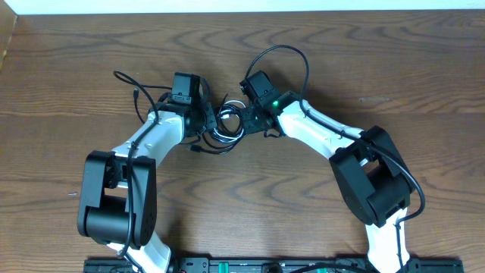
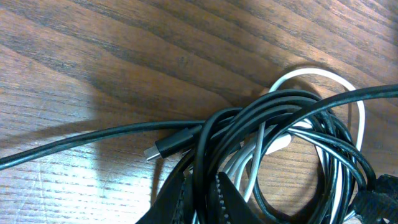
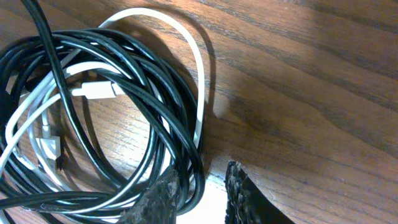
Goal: Untangle cables
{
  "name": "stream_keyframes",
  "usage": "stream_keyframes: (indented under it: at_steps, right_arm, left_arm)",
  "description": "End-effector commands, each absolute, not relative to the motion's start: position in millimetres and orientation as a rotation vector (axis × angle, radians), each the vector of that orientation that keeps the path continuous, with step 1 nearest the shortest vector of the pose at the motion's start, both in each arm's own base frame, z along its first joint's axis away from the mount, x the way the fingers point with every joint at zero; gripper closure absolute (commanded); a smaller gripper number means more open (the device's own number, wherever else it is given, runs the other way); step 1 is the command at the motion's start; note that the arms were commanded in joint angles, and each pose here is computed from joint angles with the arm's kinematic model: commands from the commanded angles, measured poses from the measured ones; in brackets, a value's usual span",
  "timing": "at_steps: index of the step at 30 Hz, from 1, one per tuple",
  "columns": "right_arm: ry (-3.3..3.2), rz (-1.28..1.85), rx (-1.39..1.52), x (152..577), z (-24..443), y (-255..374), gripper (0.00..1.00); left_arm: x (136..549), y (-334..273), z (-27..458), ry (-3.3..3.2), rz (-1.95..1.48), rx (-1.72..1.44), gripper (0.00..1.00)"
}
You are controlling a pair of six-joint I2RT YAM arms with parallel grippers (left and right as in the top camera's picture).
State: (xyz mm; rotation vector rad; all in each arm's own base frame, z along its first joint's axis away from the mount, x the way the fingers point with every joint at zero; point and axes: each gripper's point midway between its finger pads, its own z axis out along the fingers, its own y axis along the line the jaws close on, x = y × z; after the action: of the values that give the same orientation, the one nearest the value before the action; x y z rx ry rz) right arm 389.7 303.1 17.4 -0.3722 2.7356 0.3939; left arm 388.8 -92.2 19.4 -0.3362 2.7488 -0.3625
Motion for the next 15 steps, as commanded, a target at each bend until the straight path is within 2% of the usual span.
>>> stream_keyframes:
  at_steps: [1, 4, 8, 15]
  right_arm:
    - [2.739, 0.372, -0.395, 387.1, 13.8, 307.3, 0.77]
    - [2.748, 0.365, -0.396, 385.4, 12.0, 306.2, 0.78]
    - [2.739, 0.326, -0.391, 387.4, 11.5, 303.7, 0.85]
    - [2.753, 0.287, -0.387, 386.7, 5.2, 298.6, 0.87]
  left_arm:
    - [391.1, -92.2, 20.2, 2.745, -0.371, -0.340, 0.87]
    - [391.2, -92.1, 20.2, 2.745, -0.370, -0.340, 0.86]
    - [391.2, -92.1, 20.2, 2.745, -0.370, -0.340, 0.86]
    - [391.3, -92.2, 20.3, 2.744, -0.370, -0.340, 0.86]
